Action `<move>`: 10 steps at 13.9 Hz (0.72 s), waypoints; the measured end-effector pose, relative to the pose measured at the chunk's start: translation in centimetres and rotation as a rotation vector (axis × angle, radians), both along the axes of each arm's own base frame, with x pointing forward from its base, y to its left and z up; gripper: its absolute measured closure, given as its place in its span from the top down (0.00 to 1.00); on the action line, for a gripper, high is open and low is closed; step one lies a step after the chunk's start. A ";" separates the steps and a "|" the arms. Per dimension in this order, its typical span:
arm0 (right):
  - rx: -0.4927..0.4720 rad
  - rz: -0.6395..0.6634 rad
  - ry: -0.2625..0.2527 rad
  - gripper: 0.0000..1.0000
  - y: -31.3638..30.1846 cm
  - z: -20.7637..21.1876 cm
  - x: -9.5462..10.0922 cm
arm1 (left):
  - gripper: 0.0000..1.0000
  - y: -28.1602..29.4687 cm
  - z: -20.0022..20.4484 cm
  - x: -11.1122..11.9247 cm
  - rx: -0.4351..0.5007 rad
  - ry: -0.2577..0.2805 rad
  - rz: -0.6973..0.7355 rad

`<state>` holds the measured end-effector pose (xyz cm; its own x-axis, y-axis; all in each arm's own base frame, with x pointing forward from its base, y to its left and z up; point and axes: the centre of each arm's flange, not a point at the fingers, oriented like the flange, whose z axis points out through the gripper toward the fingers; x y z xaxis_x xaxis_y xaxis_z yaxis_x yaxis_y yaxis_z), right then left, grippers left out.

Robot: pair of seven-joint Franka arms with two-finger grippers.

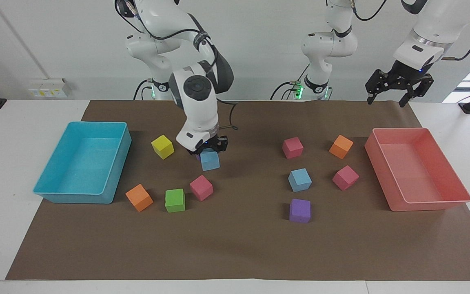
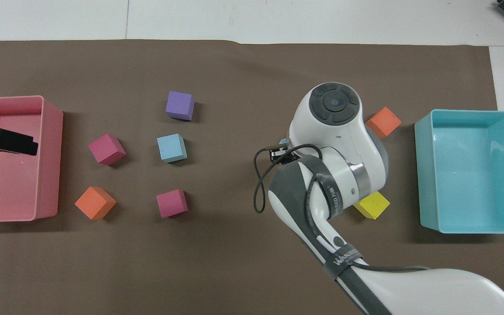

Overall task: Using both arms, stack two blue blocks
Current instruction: 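Lift the light-blue cube with the right gripper toward the table center, then grasp the other blue cube with the left gripper while the right gripper carries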

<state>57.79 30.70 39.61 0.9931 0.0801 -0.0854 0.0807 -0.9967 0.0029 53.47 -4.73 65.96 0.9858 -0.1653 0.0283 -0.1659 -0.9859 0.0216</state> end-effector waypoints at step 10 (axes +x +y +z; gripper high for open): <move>0.024 -0.037 -0.045 0.55 10.0 -6.6 -1.5 | 1.00 -4.6 -7.1 2.1 -0.013 -0.048 0.019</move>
